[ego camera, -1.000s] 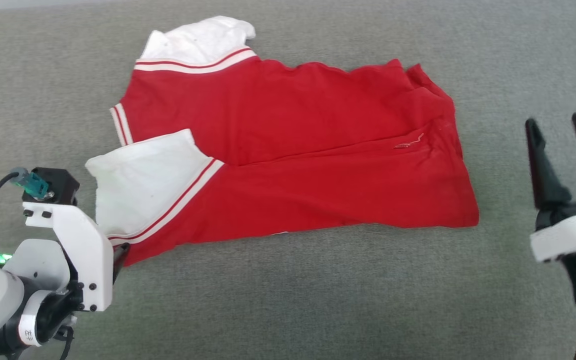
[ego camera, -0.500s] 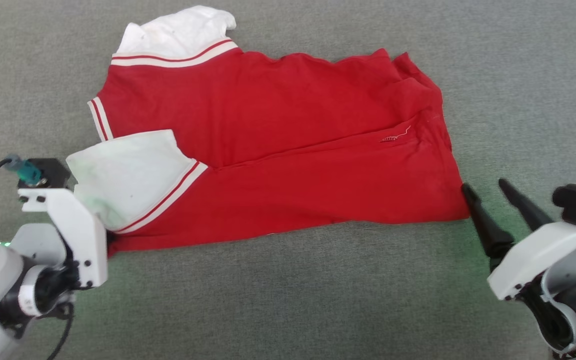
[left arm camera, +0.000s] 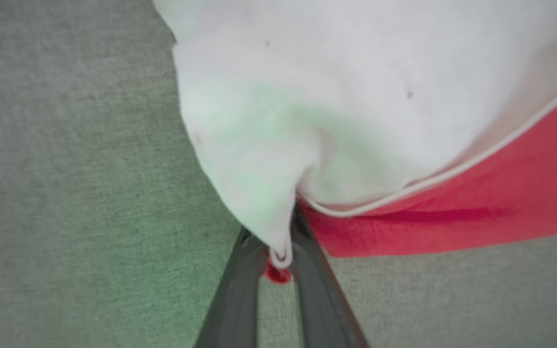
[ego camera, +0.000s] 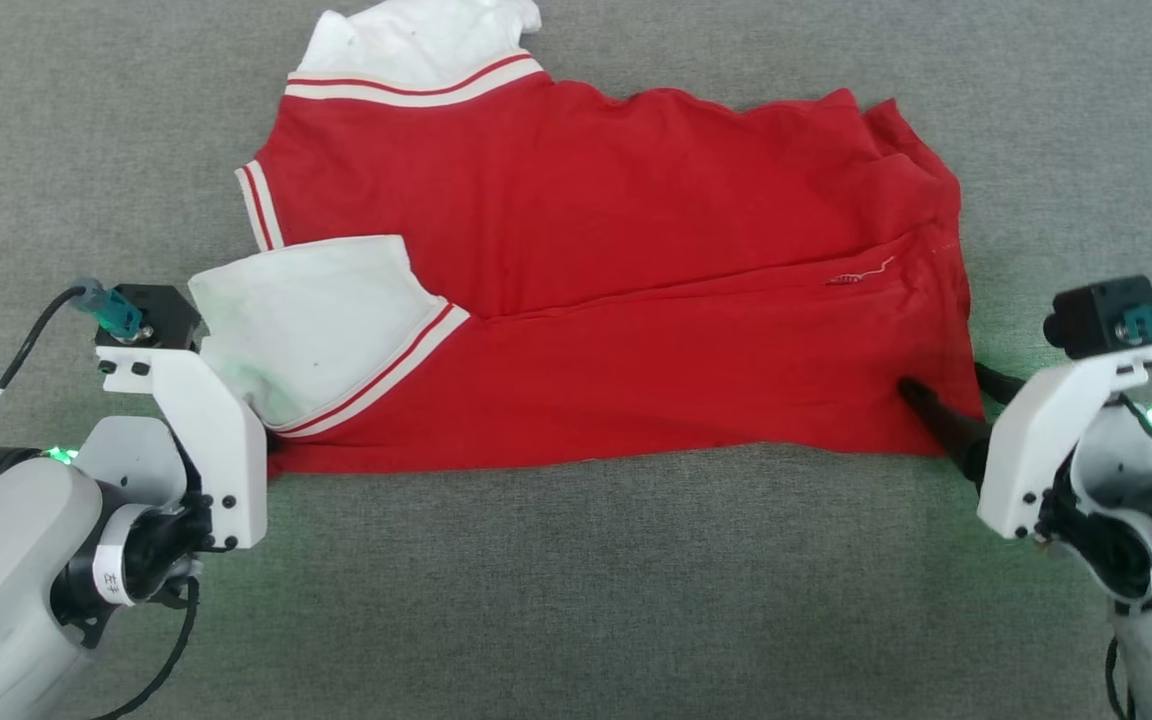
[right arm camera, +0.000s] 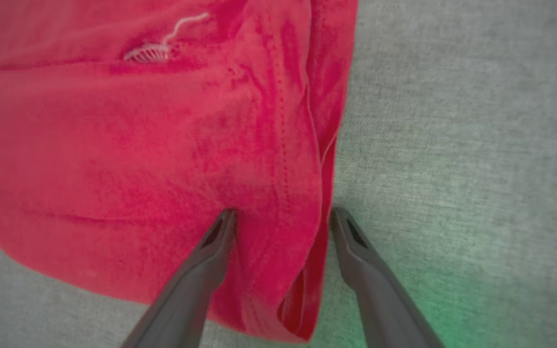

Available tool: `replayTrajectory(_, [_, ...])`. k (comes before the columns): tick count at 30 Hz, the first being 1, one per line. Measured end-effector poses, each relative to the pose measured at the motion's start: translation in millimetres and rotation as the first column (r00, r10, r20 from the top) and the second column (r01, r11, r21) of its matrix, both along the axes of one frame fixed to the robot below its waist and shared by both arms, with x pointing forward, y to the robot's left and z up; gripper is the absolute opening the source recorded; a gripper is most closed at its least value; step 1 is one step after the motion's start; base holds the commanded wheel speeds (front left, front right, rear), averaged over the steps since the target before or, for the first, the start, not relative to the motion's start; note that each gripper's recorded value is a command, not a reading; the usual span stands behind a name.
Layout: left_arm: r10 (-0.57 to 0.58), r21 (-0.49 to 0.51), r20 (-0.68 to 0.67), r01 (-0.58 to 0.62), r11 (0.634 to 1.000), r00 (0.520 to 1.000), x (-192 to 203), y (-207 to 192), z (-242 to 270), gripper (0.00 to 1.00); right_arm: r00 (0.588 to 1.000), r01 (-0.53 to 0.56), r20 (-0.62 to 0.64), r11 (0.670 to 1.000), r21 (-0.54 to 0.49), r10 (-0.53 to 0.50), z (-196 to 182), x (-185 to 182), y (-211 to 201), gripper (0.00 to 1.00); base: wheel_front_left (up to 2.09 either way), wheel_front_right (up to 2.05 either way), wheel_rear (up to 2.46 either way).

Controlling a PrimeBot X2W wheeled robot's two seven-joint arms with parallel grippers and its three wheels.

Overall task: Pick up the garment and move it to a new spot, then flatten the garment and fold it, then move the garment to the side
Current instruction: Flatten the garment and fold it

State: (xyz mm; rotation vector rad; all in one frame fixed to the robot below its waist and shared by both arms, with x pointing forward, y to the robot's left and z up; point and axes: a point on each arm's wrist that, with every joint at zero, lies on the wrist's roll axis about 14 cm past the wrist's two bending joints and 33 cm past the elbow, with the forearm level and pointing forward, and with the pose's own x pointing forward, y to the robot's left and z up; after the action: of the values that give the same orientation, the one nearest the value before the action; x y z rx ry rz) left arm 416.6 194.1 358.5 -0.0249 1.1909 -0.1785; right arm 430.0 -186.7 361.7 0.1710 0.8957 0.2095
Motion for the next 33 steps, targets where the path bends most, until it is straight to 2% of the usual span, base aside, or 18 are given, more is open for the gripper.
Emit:
replayTrajectory(2, [0.006,-0.001,-0.001,-0.006,1.0,1.0,-0.5,0.7,-0.7,0.0,0.998,-0.028,-0.06,1.0,-0.005,0.027,-4.7,-0.4,4.2,0.99,0.0,0.0,0.0])
replayTrajectory(3, [0.007,-0.001,-0.001,-0.007,1.0,1.0,-1.0,1.1,-0.9,0.0,0.996,-0.046,-0.083,0.999,-0.012,0.045,-5.6,-0.4,5.7,0.17,0.0,0.0,0.0])
replayTrajectory(4, [0.009,-0.005,0.002,-0.009,1.0,1.0,-0.8,0.7,-1.0,0.0,0.994,-0.056,-0.099,0.998,-0.019,0.054,-6.0,-0.6,5.0,0.0,0.0,0.0,0.0])
replayTrajectory(20, [0.019,0.001,0.01,-0.019,1.0,1.0,-6.3,4.8,20.2,0.0,0.979,-0.066,-0.195,0.998,-0.01,0.062,17.3,-20.3,-4.2,0.0,0.0,0.0,0.0])
replayTrajectory(33, [0.055,0.067,-0.085,-0.05,0.997,0.995,-64.5,13.6,43.7,0.0,0.942,-0.099,-0.319,0.995,0.023,0.101,30.8,-68.8,-11.5,0.0,0.0,0.0,0.0])
